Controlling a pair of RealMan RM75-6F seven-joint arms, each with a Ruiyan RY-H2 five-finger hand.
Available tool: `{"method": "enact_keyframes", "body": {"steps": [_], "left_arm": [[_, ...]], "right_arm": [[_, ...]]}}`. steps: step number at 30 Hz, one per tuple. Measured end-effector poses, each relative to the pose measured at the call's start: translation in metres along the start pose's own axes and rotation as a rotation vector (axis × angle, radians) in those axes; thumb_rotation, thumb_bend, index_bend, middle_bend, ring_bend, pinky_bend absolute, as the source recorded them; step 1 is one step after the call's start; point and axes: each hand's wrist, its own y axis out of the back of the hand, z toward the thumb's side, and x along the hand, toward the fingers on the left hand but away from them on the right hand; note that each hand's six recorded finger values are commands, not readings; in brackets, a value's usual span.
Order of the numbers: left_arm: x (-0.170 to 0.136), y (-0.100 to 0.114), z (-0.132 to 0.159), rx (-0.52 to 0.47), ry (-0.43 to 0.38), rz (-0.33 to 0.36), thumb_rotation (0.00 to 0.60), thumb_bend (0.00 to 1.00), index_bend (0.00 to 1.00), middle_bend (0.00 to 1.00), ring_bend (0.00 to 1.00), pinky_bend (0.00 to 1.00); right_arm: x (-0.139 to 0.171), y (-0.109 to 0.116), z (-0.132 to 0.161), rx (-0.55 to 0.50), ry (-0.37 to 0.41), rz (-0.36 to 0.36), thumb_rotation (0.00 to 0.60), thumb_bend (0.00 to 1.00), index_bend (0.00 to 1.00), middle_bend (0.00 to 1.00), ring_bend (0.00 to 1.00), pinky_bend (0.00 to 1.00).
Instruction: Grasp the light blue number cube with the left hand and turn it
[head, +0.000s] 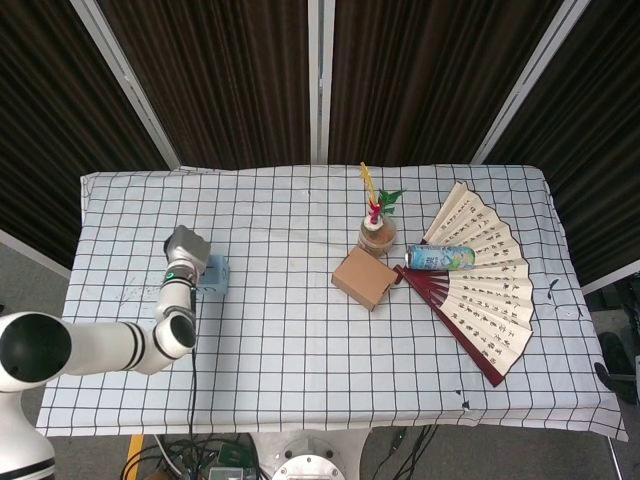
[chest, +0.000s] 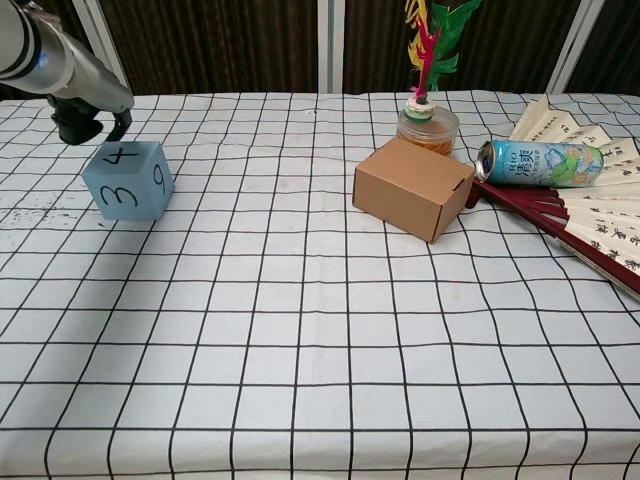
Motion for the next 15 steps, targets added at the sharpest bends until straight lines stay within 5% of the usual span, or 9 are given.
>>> {"method": "enact_keyframes", "body": {"steps": [6, 10, 12, 15], "left_arm": [[-0.011, 0.008, -0.019, -0.053, 0.023, 0.089, 0.600, 0.68, 0.16, 0.87, 0.95, 0.96], [-0.029, 0.005, -0.038, -0.093, 0.058, 0.213, 0.600, 0.42, 0.18, 0.81, 0.90, 0.91], [-0.040, 0.001, -0.051, -0.124, 0.085, 0.316, 0.600, 0.28, 0.18, 0.74, 0.82, 0.86], [-0.062, -0.008, -0.068, -0.186, 0.111, 0.501, 0.600, 0.11, 0.17, 0.53, 0.55, 0.70]], "right_arm": [[0.002, 0.010, 0.002, -0.002, 0.010, -0.026, 0.600, 0.19, 0.00, 0.00, 0.00, 0.00], [0.005, 0.021, 0.003, -0.001, 0.015, -0.054, 0.600, 0.19, 0.00, 0.00, 0.00, 0.00], [0.006, 0.023, 0.004, -0.005, 0.019, -0.061, 0.600, 0.19, 0.00, 0.00, 0.00, 0.00], [0.007, 0.027, 0.010, -0.004, 0.035, -0.072, 0.600, 0.19, 0.00, 0.00, 0.00, 0.00]]}}
